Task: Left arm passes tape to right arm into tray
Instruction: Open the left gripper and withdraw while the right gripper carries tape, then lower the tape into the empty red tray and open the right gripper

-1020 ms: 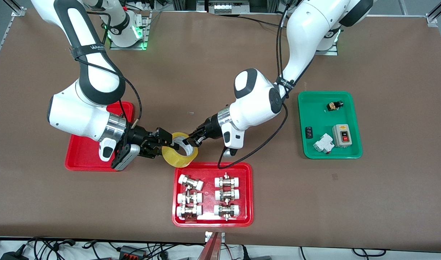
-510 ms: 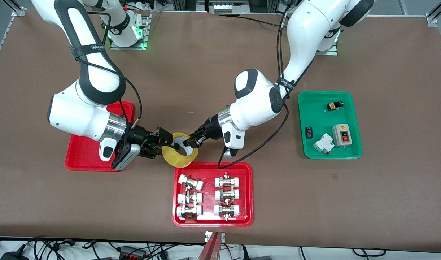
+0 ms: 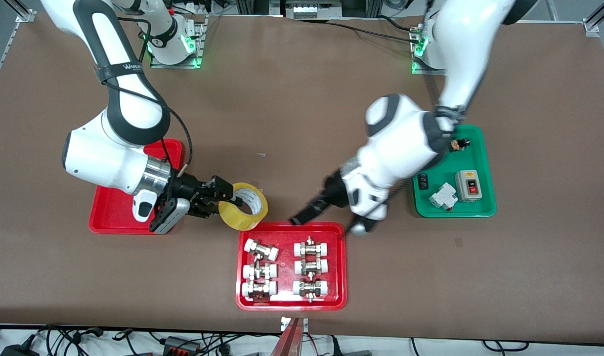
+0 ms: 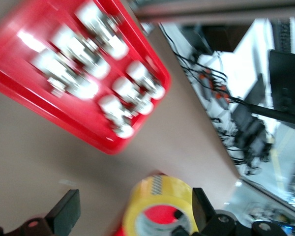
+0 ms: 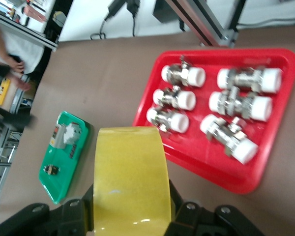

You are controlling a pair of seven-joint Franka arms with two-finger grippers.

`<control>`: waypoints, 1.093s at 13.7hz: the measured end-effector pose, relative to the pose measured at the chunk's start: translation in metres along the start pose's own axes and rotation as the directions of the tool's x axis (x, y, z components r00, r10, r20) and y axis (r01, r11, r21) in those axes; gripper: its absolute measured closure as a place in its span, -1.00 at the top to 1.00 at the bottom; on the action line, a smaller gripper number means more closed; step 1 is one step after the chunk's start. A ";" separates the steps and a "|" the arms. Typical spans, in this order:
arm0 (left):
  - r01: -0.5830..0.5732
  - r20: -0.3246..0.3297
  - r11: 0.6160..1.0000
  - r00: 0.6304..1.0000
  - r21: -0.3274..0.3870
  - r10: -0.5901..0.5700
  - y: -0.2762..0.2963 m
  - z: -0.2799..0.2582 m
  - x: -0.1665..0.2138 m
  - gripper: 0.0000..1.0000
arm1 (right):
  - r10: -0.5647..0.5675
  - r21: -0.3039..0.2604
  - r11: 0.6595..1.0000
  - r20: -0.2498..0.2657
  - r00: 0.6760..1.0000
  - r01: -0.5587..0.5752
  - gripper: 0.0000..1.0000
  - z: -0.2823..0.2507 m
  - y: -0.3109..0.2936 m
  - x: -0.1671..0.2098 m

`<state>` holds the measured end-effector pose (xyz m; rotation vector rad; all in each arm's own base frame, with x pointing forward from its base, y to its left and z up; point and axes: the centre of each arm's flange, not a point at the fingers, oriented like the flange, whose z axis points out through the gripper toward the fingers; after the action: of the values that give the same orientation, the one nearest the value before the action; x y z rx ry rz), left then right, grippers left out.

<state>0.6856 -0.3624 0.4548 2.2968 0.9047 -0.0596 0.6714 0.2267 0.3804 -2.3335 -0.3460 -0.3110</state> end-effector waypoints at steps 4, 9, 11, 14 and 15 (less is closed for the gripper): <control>-0.019 0.092 0.971 0.996 0.238 -0.003 -0.048 -0.116 0.070 1.00 | 0.105 -0.001 0.994 0.148 0.983 -0.106 0.05 -0.059 0.098 -0.025; -0.297 0.229 0.749 0.953 0.592 0.197 -0.131 -0.212 0.112 1.00 | 0.107 -0.036 0.994 0.293 0.950 -0.101 0.05 -0.137 0.217 -0.084; -0.403 0.260 0.614 0.914 0.679 0.312 -0.135 -0.237 0.114 1.00 | 0.087 -0.008 0.996 0.311 0.947 -0.089 0.05 -0.138 0.255 -0.114; -0.482 0.306 0.525 0.869 0.701 0.389 -0.135 -0.249 0.115 1.00 | 0.068 0.024 0.996 0.352 0.934 -0.082 0.05 -0.125 0.302 -0.153; -0.489 0.311 0.522 0.865 0.699 0.395 -0.135 -0.246 0.115 1.00 | 0.061 0.020 0.997 0.372 0.926 -0.073 0.05 -0.122 0.313 -0.161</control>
<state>0.6422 -0.0746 0.5405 3.2184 0.1624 -0.4245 0.6113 -0.0996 0.2117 -2.3590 -0.4479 0.1746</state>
